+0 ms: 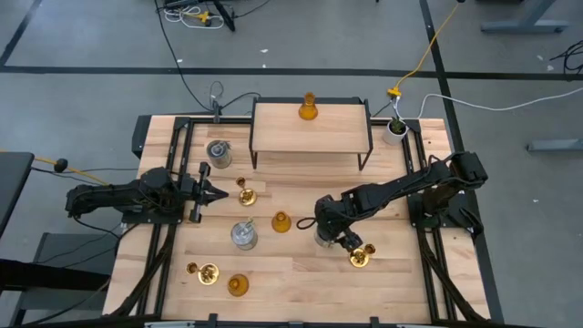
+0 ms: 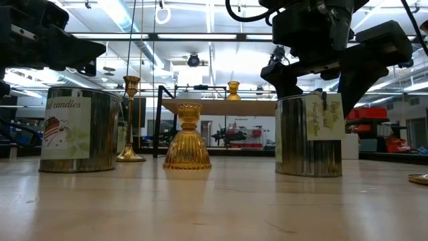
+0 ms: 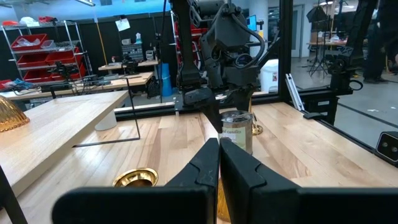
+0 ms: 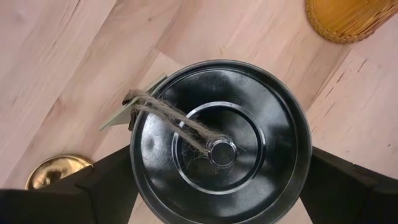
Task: Pick & Place candle stick holders
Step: Put the bottom right scented candle on the shelf
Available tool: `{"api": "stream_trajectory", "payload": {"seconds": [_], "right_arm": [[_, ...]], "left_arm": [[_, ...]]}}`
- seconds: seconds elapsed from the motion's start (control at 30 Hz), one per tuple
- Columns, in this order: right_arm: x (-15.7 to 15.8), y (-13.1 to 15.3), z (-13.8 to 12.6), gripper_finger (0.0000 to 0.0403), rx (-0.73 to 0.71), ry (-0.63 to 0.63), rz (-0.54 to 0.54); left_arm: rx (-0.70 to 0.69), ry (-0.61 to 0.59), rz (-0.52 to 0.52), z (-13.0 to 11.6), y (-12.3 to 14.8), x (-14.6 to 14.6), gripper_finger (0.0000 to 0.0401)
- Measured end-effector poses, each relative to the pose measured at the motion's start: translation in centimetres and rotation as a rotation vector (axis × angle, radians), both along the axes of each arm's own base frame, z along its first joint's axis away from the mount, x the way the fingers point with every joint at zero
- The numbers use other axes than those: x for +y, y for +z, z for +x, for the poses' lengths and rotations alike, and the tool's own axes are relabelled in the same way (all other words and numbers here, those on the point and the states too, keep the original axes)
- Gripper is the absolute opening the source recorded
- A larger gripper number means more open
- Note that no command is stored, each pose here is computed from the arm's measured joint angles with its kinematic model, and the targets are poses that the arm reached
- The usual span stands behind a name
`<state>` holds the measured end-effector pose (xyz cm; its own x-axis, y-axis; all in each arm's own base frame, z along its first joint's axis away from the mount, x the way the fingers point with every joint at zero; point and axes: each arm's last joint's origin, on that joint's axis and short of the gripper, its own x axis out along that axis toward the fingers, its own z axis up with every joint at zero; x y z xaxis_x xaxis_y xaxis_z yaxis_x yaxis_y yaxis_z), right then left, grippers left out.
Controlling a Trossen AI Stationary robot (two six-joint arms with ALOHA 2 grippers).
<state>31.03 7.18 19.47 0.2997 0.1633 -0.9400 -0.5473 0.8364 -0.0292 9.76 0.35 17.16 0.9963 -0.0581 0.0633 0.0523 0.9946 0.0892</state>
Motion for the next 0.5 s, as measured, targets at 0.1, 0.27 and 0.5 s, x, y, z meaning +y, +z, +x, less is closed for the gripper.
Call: {"api": "stream_trajectory", "payload": {"seconds": [0.1, 0.27, 0.5], "right_arm": [[0.0, 0.0, 0.1, 0.0368, -0.011, -0.001, -0.002], [0.0, 0.2, 0.1, 0.0368, -0.018, -0.002, 0.000], [-0.2, 1.0, -0.3, 0.0367, -0.033, -0.019, 0.010]], "left_arm": [[0.000, 0.000, 0.000, 0.0, 0.0, 0.0, 0.0019], [0.000, 0.000, 0.000, 0.0, 0.0, 0.0, 0.0018], [0.000, 0.000, 0.000, 0.0, 0.0, 0.0, 0.0018]]}}
